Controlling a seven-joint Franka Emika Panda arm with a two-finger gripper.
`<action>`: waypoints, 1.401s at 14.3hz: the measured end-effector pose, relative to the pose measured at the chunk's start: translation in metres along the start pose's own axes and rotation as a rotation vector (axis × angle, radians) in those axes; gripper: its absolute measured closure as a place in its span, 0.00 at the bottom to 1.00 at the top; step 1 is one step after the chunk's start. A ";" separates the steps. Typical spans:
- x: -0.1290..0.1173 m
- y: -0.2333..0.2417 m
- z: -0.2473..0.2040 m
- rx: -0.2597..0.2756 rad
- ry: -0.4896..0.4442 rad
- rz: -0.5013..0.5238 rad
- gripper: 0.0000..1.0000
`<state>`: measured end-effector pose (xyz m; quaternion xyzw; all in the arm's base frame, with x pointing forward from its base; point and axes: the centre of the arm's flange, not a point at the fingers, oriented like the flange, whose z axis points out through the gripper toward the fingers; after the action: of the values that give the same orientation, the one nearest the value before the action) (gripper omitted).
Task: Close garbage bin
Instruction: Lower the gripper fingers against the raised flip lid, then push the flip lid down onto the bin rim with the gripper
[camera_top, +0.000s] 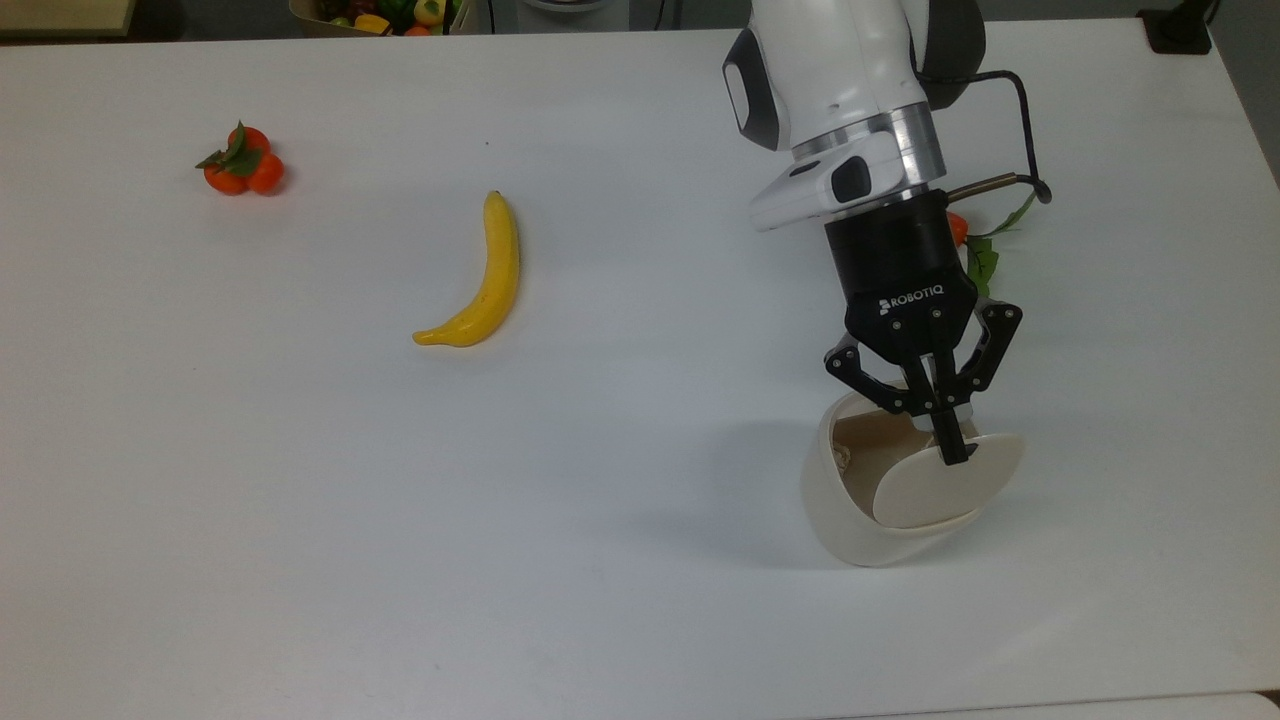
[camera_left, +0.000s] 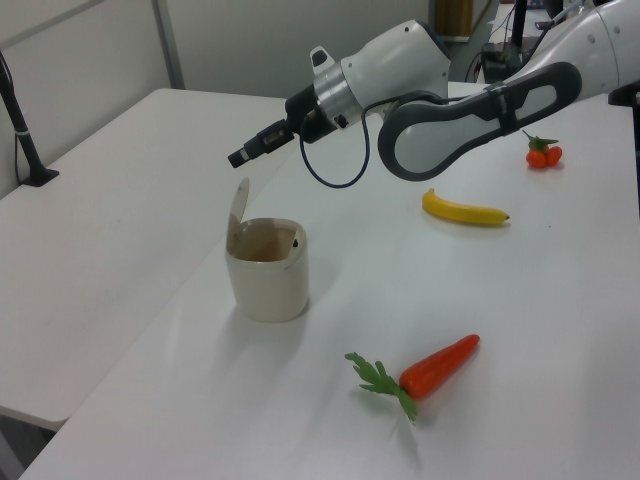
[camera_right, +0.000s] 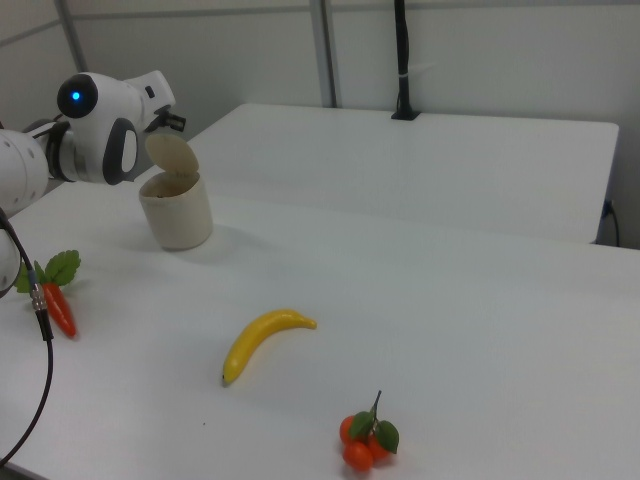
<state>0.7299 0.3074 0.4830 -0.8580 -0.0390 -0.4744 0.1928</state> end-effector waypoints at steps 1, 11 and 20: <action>-0.004 -0.002 0.003 0.006 0.018 -0.002 1.00; -0.027 0.000 0.019 0.007 0.012 -0.006 1.00; -0.046 -0.007 0.009 0.007 -0.054 -0.023 1.00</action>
<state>0.7096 0.3229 0.4425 -0.8694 -0.0558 -0.4532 0.1890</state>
